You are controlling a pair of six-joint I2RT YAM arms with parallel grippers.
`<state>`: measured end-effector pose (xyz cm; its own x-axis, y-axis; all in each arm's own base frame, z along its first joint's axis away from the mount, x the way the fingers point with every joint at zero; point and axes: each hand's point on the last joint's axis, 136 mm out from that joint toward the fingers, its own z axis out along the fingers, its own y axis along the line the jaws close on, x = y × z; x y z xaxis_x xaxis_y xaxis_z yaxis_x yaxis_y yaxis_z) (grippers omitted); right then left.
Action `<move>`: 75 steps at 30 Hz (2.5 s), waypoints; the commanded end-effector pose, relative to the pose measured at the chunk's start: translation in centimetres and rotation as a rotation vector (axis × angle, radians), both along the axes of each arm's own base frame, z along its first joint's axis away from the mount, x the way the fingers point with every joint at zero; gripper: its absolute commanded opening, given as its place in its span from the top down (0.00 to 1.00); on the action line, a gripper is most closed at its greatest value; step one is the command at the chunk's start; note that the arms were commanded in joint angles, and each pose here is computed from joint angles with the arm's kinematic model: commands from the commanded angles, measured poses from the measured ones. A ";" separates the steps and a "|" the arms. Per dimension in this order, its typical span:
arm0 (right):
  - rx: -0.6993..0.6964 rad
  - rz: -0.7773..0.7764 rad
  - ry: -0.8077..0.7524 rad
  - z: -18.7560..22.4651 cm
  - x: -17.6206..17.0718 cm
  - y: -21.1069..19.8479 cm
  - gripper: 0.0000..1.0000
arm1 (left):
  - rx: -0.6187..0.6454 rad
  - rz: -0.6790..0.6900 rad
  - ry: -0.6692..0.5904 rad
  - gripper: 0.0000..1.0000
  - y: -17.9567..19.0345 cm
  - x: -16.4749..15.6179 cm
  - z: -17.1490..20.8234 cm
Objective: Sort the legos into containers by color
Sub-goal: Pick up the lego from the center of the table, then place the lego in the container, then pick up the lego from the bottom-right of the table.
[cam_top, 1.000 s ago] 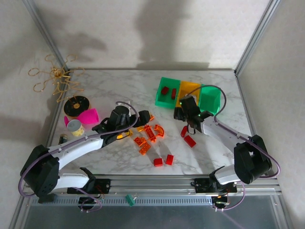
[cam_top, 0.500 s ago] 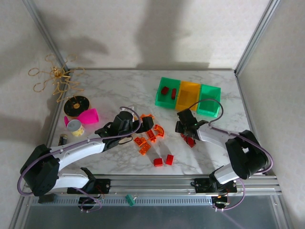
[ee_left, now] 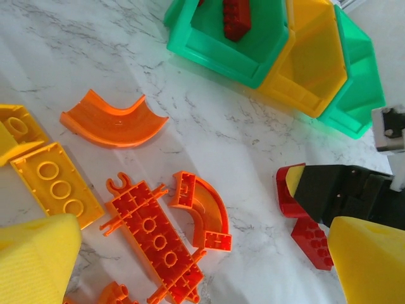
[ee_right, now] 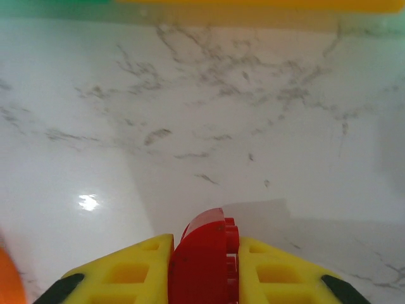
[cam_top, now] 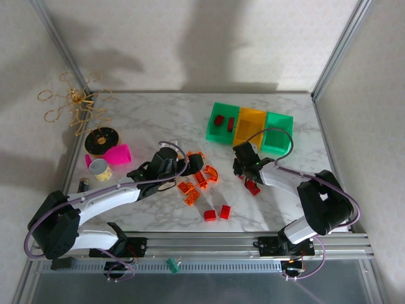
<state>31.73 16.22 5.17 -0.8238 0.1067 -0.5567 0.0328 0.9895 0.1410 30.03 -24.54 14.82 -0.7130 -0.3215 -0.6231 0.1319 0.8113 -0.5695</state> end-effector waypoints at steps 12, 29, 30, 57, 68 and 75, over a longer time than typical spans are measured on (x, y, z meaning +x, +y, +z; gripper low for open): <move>0.010 0.052 -0.286 10.3 11.5 4.6 0.80 | 0.009 0.046 -0.095 0.00 0.4 4.0 4.1; -0.017 0.098 -0.322 10.7 18.3 6.6 0.53 | -0.037 0.098 -0.134 0.00 3.0 5.7 5.4; -0.016 0.101 -0.322 11.0 17.6 6.3 0.51 | -0.040 0.096 -0.135 0.00 3.0 5.4 5.5; 0.043 0.047 0.200 -0.8 -6.3 -2.2 0.12 | -0.071 -0.029 -0.023 0.00 -0.5 -4.6 2.1; -0.019 0.069 0.280 -2.9 -10.9 -2.0 0.24 | -0.058 0.000 -0.025 0.00 0.2 -5.0 1.1; -0.084 0.017 0.237 -2.3 -9.6 -2.8 0.42 | -0.050 -0.001 -0.025 0.00 0.0 -4.8 1.1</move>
<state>21.53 14.06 2.40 -0.9444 0.0356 -0.3269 0.0060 0.9958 0.0914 24.99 -24.48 15.42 -0.7157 -0.3354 -0.6126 0.1492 0.7835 -0.6033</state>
